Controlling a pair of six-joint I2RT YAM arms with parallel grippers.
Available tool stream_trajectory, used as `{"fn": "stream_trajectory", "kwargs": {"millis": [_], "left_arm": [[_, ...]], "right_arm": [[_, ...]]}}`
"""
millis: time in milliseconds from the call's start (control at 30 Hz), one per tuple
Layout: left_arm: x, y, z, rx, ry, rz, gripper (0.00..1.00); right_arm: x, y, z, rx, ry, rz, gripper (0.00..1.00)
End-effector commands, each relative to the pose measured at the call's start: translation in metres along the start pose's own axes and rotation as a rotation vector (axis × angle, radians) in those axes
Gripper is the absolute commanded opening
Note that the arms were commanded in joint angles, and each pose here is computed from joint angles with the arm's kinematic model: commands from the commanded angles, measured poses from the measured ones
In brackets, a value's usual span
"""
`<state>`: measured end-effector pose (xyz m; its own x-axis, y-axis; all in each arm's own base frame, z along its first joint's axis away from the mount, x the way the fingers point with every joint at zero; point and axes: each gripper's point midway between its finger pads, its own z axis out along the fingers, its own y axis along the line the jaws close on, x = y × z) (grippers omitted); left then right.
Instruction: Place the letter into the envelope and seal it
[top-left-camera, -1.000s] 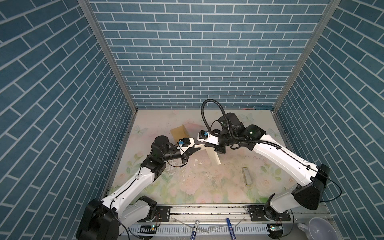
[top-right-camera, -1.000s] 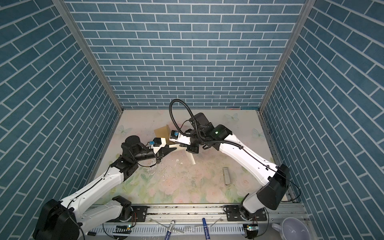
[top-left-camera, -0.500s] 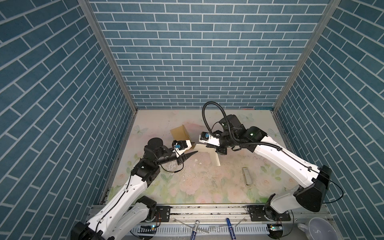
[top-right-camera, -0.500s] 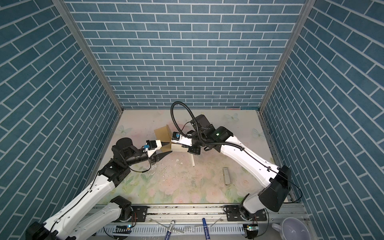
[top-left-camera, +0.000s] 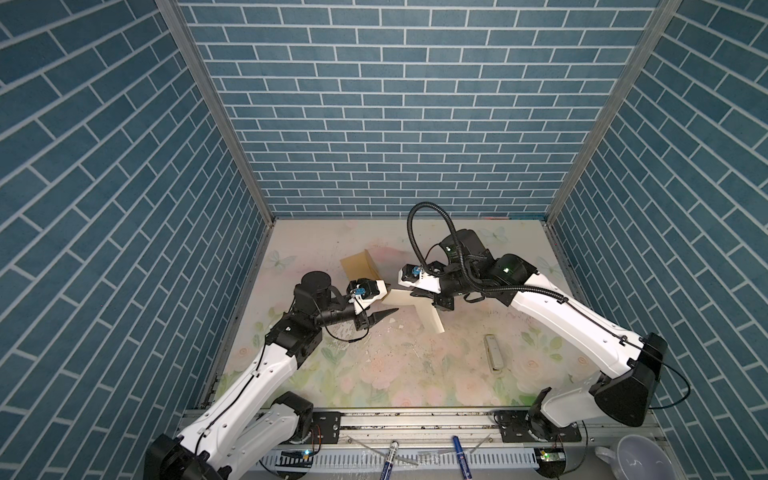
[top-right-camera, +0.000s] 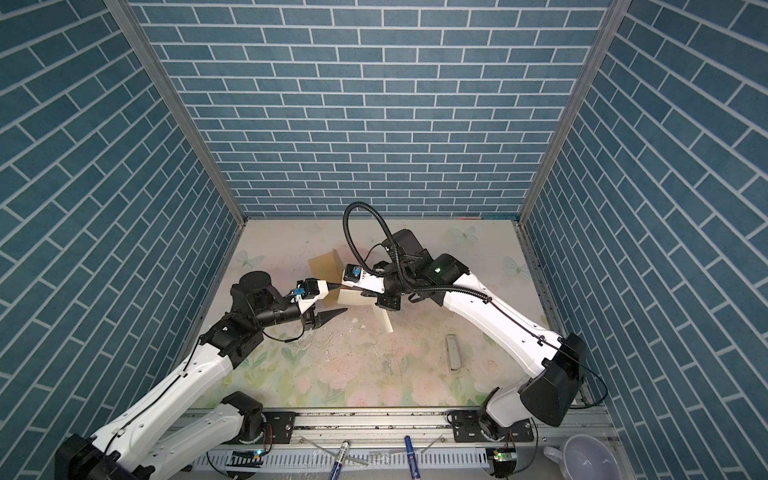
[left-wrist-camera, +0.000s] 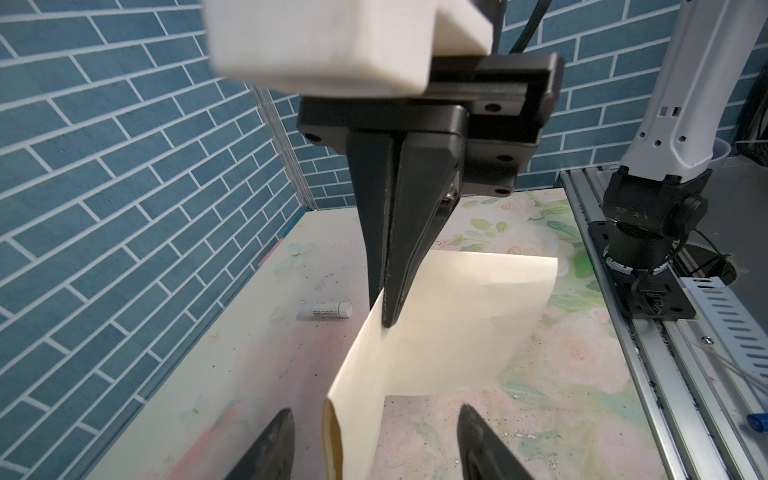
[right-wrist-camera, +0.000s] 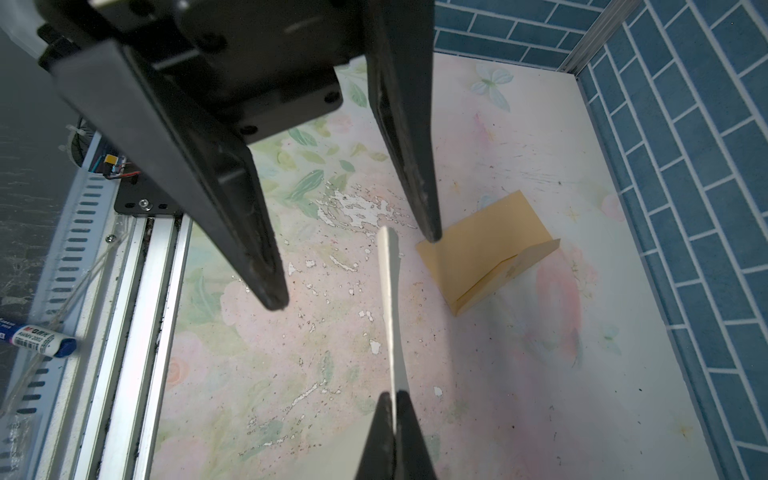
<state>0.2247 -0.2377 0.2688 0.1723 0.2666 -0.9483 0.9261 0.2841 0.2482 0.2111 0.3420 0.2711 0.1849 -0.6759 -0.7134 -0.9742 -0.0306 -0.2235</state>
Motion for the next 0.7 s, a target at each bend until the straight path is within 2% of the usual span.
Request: {"fn": "stream_trajectory", "kwargs": {"millis": [0, 167, 233, 567, 667], "left_arm": [[-0.016, 0.0021, 0.0028, 0.017, -0.06, 0.021, 0.62], [-0.0113, 0.0017, 0.0083, 0.041, -0.059, 0.006, 0.53], [-0.0199, 0.0046, 0.0085, 0.044, -0.074, 0.019, 0.46], [-0.0163, 0.0072, 0.011, 0.035, -0.071, 0.017, 0.05], [-0.0175, 0.0101, 0.0105, 0.015, -0.077, 0.021, 0.0]], "right_arm": [[-0.0024, 0.0101, -0.0037, -0.032, -0.036, -0.045, 0.0], [-0.0034, 0.0107, -0.0037, -0.033, -0.044, -0.045, 0.0], [-0.0039, 0.0106, -0.0031, -0.034, -0.047, -0.041, 0.0], [-0.0036, 0.0058, -0.0003, -0.017, -0.043, -0.017, 0.0], [-0.0017, 0.0025, 0.0003, 0.003, -0.035, 0.006, 0.0]]}}
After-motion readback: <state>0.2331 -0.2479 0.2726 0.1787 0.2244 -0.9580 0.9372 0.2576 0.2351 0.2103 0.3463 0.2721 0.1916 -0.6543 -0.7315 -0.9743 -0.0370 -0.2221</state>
